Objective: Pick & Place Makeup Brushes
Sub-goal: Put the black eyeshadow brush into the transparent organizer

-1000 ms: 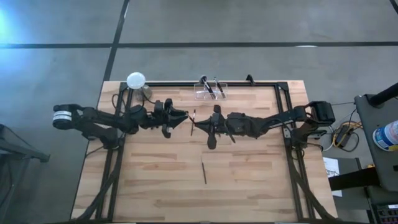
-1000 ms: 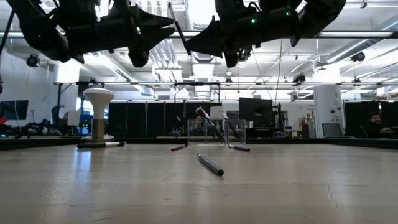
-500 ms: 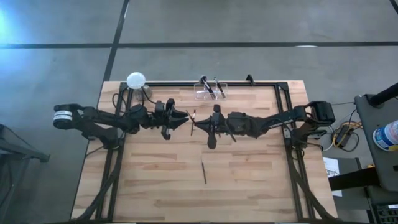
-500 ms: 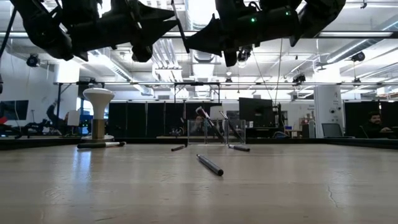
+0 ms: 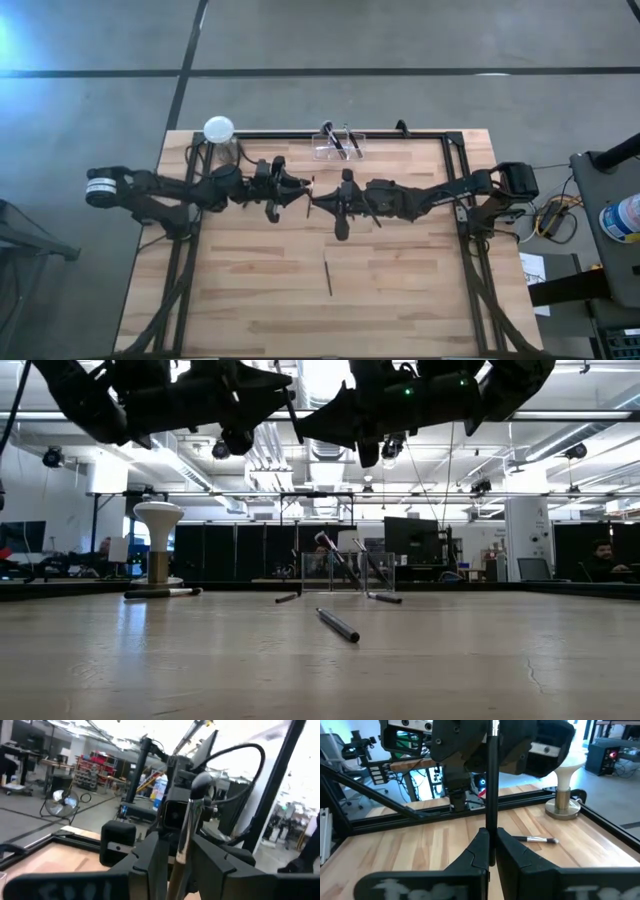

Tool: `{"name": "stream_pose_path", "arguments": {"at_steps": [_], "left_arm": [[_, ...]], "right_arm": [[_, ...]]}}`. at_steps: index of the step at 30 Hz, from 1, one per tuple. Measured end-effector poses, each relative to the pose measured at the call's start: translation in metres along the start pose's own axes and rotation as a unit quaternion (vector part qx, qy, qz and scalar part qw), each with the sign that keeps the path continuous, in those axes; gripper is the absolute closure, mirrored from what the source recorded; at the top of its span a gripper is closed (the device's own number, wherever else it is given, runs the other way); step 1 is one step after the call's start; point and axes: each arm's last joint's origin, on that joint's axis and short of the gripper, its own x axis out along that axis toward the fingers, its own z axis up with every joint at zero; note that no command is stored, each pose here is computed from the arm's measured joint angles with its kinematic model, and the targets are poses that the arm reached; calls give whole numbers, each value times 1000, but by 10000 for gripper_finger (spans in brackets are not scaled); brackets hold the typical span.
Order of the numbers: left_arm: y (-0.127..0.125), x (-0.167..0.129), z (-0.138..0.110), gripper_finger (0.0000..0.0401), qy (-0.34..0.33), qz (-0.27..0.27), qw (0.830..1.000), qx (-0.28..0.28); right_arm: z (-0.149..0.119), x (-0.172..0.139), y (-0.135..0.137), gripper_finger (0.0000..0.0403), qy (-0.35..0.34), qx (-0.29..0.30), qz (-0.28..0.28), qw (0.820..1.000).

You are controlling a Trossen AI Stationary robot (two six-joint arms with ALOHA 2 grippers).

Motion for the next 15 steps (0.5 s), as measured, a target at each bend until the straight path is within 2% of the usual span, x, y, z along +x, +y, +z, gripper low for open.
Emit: {"name": "stream_pose_path", "arguments": {"at_steps": [5,10,15], "left_arm": [[-2,6,6,308,8,-23,1000,19],[-2,7,8,378,4,-20,999,32],[4,10,14,385,12,2,999,30]], "right_arm": [[0,0,0,390,1,-1,4,1000],[0,0,0,389,1,5,-5,1000],[-3,-1,-2,352,19,-7,-35,999]]}}
